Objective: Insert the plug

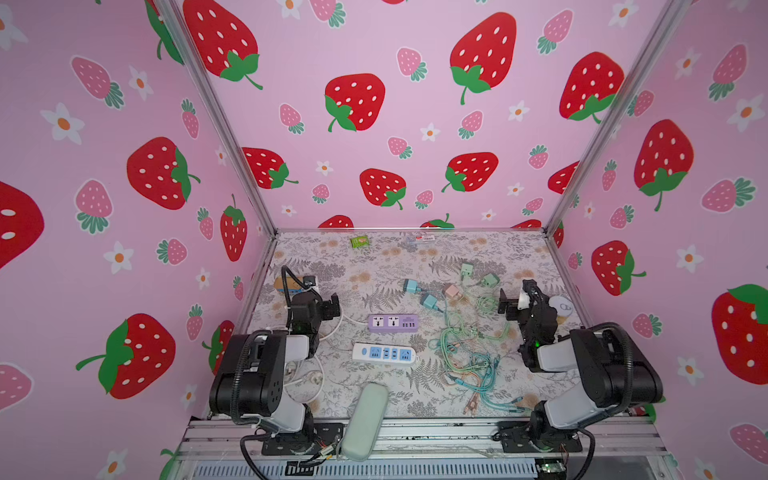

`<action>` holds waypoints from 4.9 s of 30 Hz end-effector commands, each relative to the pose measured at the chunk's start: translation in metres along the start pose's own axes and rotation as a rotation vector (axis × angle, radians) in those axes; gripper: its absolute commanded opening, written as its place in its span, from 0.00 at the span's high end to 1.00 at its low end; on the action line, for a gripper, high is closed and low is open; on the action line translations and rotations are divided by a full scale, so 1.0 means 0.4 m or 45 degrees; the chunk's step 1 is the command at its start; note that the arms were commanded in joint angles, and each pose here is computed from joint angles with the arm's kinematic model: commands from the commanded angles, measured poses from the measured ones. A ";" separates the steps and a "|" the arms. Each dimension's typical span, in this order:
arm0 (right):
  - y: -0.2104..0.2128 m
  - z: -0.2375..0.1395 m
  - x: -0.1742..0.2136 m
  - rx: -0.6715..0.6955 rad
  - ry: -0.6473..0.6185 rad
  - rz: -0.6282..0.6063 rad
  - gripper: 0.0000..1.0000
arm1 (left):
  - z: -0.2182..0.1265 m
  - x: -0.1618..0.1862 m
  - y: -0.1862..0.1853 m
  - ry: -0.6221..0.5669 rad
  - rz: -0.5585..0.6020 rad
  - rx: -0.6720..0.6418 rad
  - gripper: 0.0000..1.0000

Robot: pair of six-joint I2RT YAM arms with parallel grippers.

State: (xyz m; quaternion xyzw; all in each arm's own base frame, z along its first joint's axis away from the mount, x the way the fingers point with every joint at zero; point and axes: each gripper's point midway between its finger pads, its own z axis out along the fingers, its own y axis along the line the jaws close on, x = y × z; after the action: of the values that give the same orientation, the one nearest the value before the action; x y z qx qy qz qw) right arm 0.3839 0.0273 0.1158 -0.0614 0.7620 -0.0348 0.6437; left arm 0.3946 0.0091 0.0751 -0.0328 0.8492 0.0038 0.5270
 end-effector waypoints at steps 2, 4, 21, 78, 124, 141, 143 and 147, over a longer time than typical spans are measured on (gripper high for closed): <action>-0.010 0.002 -0.007 0.021 -0.014 0.011 0.01 | 0.010 -0.031 -0.006 -0.033 0.023 0.015 0.01; -0.010 0.002 -0.008 0.021 -0.016 0.013 0.01 | 0.011 -0.030 -0.006 -0.032 0.023 0.014 0.01; -0.010 0.002 -0.007 0.022 -0.015 0.012 0.01 | 0.011 -0.031 -0.006 -0.033 0.023 0.014 0.01; -0.016 0.069 -0.080 0.103 0.413 0.396 0.14 | -0.143 -0.185 -0.155 0.018 0.125 0.039 0.00; 0.151 0.272 0.095 0.312 0.699 0.777 0.22 | -0.389 -0.150 -0.303 0.115 -0.054 0.376 0.01; 0.164 0.308 0.169 0.361 0.770 0.740 0.28 | -0.455 -0.214 -0.276 0.045 -0.114 0.364 0.02; 0.167 0.310 0.177 0.357 0.782 0.734 0.30 | -0.458 -0.218 -0.276 0.042 -0.115 0.364 0.02; 0.171 0.313 0.186 0.347 0.797 0.715 0.36 | -0.456 -0.218 -0.278 0.055 -0.109 0.362 0.02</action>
State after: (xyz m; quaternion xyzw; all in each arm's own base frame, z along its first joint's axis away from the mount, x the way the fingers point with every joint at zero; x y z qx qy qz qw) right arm 0.4994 0.0883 0.0332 0.2471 0.8834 0.0380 0.3964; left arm 0.2748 -0.1061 0.2196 0.0153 0.8568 -0.1393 0.4963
